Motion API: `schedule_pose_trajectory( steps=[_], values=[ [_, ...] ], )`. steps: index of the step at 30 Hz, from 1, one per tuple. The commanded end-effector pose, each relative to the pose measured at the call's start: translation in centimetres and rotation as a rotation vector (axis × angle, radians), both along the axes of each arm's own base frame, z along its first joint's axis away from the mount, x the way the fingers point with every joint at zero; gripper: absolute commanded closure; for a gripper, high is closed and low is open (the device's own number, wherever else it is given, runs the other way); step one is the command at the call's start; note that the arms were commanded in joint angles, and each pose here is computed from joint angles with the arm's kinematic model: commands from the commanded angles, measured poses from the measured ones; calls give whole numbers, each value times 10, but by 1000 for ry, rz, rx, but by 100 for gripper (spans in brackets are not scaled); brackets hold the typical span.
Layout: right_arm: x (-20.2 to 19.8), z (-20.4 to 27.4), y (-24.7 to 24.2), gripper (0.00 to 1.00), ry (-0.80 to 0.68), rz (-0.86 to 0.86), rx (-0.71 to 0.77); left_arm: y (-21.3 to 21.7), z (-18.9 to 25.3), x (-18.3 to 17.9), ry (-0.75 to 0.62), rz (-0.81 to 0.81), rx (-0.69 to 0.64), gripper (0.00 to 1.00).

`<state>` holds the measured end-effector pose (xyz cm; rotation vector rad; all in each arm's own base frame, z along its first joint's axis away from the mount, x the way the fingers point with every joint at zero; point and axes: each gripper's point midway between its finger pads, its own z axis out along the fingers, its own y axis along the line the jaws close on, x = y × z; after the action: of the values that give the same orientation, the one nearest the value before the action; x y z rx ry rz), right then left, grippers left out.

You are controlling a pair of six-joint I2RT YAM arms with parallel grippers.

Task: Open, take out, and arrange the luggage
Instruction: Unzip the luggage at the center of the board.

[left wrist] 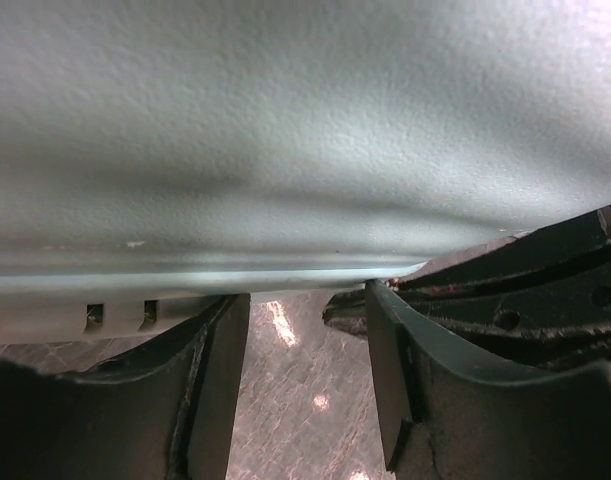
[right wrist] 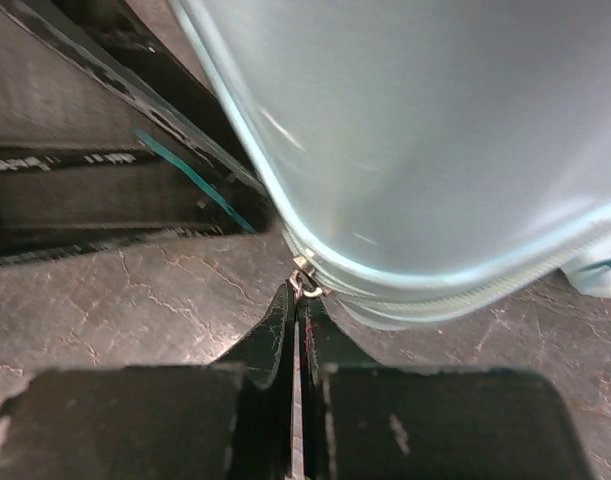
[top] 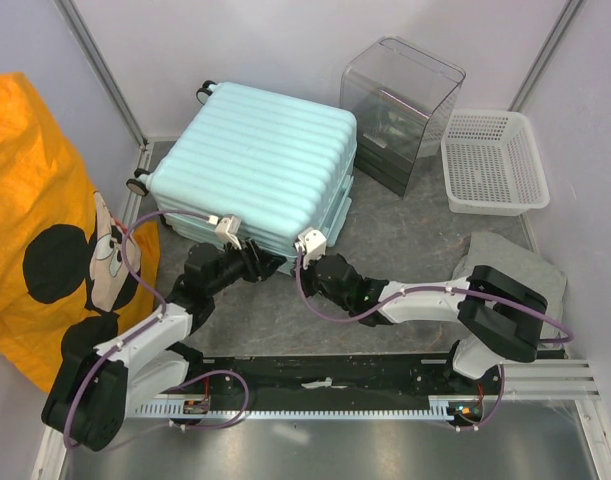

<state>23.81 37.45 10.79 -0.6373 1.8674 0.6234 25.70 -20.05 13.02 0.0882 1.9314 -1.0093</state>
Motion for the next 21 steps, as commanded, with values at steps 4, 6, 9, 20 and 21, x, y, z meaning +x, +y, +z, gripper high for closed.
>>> schedule_pose_trajectory(
  steps=[4,6,9,20,21],
  values=[
    [-33,39,58,100,6,169,175,-13,9,12,-68,-39,-38,45],
    [-32,41,62,100,10,167,182,-16,10,12,-60,-54,-52,46],
    [-26,38,64,100,7,137,171,-11,16,15,-79,-18,-56,46],
    [-17,35,-4,29,-91,-19,81,51,24,1,-117,242,108,36],
    [-16,49,-14,28,-117,-43,102,52,29,-1,-142,243,110,36]
  ],
)
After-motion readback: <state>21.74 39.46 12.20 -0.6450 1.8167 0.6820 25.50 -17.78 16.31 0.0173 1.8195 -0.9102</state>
